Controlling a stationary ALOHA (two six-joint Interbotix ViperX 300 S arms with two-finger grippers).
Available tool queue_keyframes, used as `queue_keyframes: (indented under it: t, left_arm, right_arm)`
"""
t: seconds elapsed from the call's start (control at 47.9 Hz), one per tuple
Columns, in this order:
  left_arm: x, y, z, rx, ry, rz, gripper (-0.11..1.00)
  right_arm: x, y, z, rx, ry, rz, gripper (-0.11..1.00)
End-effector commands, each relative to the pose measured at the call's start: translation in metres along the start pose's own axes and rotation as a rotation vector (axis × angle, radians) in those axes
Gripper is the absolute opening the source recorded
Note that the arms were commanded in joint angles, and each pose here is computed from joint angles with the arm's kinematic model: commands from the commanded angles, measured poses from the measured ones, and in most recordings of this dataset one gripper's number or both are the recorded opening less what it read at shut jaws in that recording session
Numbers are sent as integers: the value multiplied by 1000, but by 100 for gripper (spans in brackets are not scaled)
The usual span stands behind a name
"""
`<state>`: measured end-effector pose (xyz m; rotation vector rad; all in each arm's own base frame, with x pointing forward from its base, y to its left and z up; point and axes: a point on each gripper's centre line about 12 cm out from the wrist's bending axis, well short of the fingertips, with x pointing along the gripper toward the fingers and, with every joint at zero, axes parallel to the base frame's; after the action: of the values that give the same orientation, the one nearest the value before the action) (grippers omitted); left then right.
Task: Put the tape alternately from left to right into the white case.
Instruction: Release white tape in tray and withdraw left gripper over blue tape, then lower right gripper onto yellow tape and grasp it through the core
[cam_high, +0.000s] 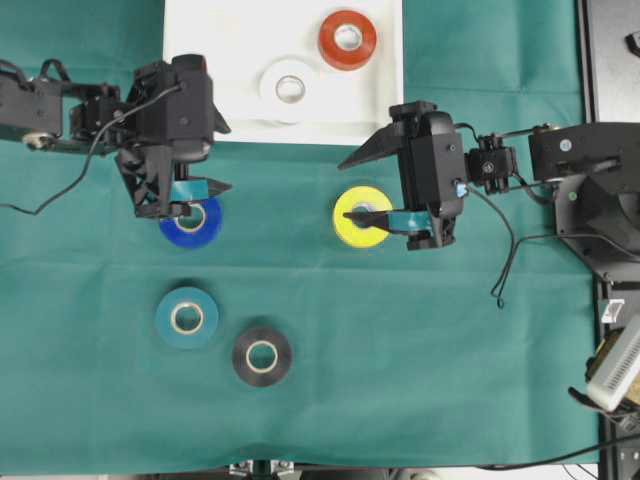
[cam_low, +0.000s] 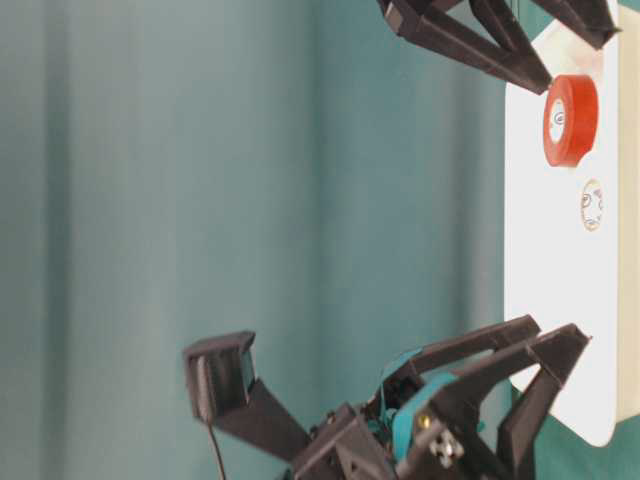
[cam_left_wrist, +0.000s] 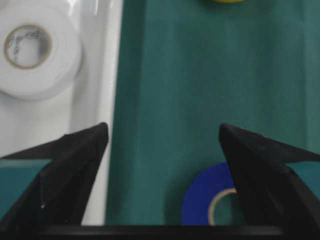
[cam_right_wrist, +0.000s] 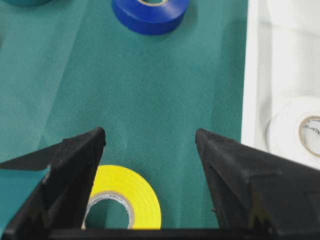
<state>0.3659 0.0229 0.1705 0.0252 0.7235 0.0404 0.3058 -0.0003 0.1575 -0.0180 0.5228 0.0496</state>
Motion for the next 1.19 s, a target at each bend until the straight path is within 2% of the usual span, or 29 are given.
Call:
queue_keyframes:
  t: [0.0, 0.209, 0.48, 0.773, 1.17]
  left_arm:
    - [-9, -5, 8, 8, -56, -8, 73]
    - [-16, -17, -7, 31, -66, -33, 73]
    - [-31, -27, -14, 48, -147, -53, 73]
    - [-41, -27, -32, 51, -184, -51, 73]
    - [-43, -27, -35, 51, -191, -50, 73]
  right_arm:
    - [-3, 1, 7, -1, -29, 4, 81]
    - [-3, 1, 7, -1, -28, 3, 81]
    - [-3, 1, 7, -1, -26, 3, 81]
    - [-3, 1, 7, 1, -26, 3, 81]
    - [-3, 1, 7, 1, -26, 3, 81]
